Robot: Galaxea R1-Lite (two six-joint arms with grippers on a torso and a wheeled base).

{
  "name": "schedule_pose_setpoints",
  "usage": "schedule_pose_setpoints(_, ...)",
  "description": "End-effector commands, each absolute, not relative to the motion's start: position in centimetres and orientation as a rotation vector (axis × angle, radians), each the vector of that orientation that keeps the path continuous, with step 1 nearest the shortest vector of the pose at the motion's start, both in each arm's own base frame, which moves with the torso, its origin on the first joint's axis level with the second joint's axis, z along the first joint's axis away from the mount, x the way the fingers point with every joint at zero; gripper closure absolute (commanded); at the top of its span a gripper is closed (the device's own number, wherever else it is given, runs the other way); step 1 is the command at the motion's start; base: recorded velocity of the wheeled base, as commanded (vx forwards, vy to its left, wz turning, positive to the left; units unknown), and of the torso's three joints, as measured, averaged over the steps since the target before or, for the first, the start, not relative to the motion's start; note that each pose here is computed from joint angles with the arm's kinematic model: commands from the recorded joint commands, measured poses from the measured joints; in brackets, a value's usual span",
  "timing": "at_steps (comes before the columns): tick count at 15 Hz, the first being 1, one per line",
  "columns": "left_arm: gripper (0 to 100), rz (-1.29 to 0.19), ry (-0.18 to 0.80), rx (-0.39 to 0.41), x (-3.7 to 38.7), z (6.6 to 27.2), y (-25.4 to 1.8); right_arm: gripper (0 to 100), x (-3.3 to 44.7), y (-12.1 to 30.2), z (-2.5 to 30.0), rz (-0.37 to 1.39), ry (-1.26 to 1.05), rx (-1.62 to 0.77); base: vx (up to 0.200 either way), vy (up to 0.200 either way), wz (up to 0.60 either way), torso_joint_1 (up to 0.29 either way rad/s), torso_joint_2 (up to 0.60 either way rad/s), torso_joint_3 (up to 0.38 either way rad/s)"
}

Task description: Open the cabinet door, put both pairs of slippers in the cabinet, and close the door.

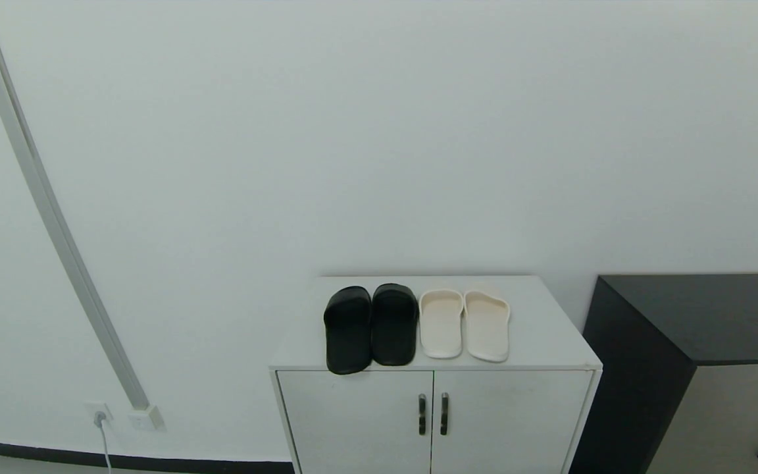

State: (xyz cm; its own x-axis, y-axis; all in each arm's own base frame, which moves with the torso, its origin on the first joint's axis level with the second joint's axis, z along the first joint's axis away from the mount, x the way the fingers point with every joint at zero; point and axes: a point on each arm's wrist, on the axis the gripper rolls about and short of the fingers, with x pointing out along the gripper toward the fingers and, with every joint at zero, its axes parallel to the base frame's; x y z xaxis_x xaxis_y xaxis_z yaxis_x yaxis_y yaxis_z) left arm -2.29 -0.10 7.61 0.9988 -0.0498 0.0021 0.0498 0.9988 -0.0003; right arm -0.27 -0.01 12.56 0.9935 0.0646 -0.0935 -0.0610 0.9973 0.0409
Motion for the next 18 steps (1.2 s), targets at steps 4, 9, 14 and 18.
schedule_pose_setpoints(4,100,-0.049,-0.001,-0.003,-2.3,7.6,-0.1,0,11.5,3.9,14.8,0.291,0.389,0.073,0.000,0.000,0.00,0.000,0.00,0.000)
schedule_pose_setpoints(9,100,-0.049,-0.003,-0.006,-2.3,7.7,-0.1,0,15.8,10.0,16.7,0.324,0.391,0.080,0.000,0.000,0.00,0.000,0.00,0.000)
schedule_pose_setpoints(14,100,-0.049,-0.003,-0.005,-2.3,7.7,-0.1,0,19.5,15.9,17.5,0.313,0.382,0.084,0.000,0.000,0.00,0.000,0.00,0.000)
schedule_pose_setpoints(18,100,-0.051,-0.003,-0.005,-2.3,7.7,-0.1,0,23.1,18.9,15.8,0.265,0.379,0.110,0.000,0.000,0.00,0.000,0.00,0.000)
